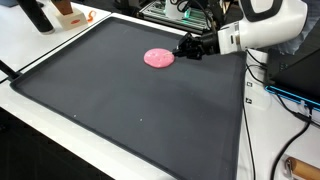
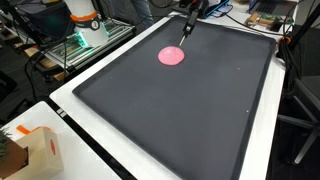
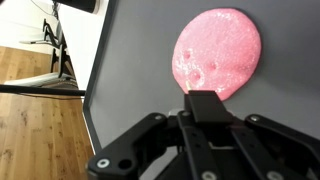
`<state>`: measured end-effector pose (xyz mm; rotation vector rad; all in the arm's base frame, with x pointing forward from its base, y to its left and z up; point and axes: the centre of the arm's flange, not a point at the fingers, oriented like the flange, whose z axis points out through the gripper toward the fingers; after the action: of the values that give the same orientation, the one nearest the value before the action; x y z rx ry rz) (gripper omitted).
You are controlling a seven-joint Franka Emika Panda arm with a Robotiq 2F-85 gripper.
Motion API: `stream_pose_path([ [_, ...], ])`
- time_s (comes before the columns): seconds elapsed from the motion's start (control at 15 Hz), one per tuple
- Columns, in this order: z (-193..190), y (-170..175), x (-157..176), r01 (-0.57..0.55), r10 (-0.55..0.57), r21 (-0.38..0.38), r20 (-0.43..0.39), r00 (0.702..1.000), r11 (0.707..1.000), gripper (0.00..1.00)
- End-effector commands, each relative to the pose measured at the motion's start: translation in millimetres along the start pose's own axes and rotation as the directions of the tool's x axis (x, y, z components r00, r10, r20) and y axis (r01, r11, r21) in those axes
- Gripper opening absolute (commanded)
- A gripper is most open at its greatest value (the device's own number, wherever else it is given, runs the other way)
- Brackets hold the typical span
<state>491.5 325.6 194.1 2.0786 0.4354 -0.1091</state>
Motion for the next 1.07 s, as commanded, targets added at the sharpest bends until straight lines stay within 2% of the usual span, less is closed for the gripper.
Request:
stream_pose_path([
  [0.0, 5.9, 9.0, 1.5, 0.017, -0.017, 0.021, 0.005, 1.000, 1.000, 0.03],
  [0.53, 8.7, 38.5, 0.5, 0.045, -0.045, 0.124, -0.003, 0.999, 0.991, 0.03],
  [1.0, 7.4, 90.3, -9.9, 0.054, -0.056, 0.314, -0.004, 0.998, 0.948, 0.03],
])
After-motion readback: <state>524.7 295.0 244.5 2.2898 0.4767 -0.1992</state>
